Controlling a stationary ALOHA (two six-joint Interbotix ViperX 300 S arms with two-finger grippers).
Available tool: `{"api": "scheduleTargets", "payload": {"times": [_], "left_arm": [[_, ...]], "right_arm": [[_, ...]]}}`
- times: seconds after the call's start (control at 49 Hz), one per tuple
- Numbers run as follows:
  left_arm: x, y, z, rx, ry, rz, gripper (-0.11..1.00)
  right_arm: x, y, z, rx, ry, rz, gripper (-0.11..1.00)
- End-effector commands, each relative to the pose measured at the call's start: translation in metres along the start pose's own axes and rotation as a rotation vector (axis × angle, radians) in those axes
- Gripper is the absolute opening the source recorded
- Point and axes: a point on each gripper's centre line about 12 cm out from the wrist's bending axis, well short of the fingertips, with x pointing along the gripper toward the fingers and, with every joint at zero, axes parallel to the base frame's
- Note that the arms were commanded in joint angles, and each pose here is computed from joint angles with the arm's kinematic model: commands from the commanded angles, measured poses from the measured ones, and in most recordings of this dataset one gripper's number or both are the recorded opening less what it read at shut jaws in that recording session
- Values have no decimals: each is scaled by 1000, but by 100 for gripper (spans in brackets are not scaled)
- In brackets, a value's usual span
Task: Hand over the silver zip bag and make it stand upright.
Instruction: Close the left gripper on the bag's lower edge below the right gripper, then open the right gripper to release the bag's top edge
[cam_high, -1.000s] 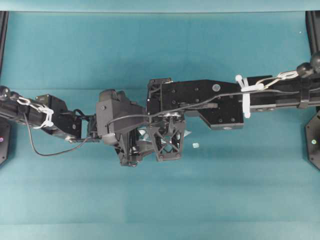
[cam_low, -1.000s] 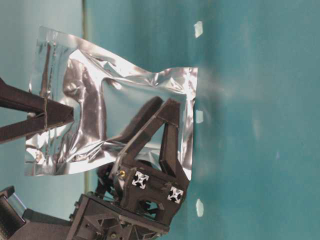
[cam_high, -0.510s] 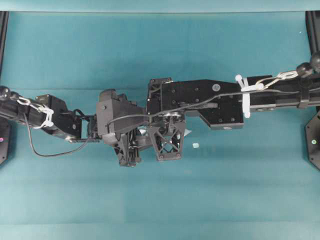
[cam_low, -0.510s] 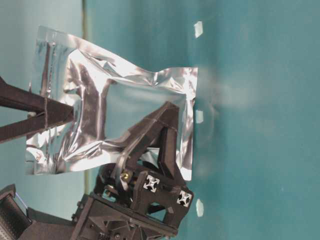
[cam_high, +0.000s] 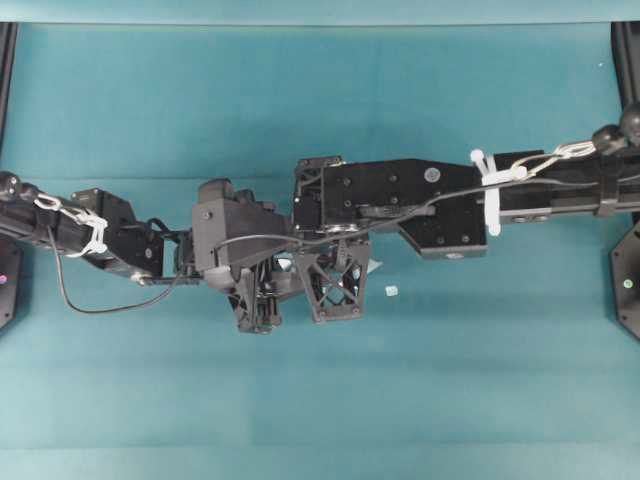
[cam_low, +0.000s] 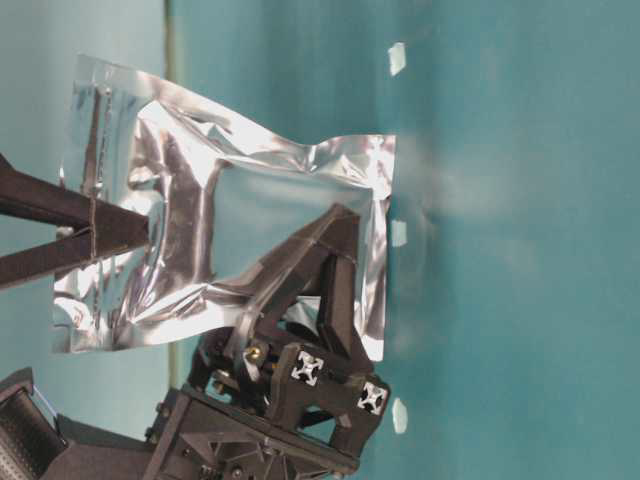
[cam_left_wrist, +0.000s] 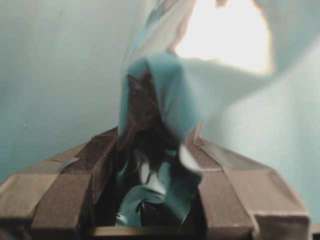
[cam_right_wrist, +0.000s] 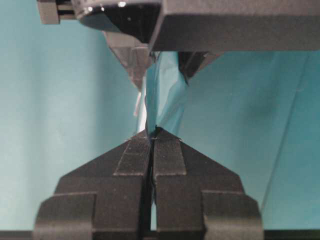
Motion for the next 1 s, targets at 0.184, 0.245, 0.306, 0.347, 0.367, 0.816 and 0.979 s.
{"api": "scheduleTargets", "payload": {"times": [0.184, 0.245, 0.306, 0.347, 0.367, 0.816, 0.979], "left_arm": [[2, -1, 4, 4, -13, -5, 32], [1, -2, 4, 6, -12, -6, 30], [1, -2, 3, 6, -10, -6, 30], [1, -2, 3, 10, -9, -5, 30], [0, -2, 2, 14, -7, -6, 30], [1, -4, 2, 47, -7, -11, 30], [0, -4, 1, 47, 2, -11, 30]], "right_arm": [[-11, 3, 1, 1, -32, -1, 86], [-13, 3, 2, 2, -49, -7, 96], [-15, 1, 3, 4, -59, -11, 96], [-15, 0, 2, 6, -61, -14, 96], [-16, -1, 2, 7, -62, -16, 96], [-53, -9, -21, 108, -141, -64, 96], [-68, -8, -41, 167, -185, -73, 96]]}}
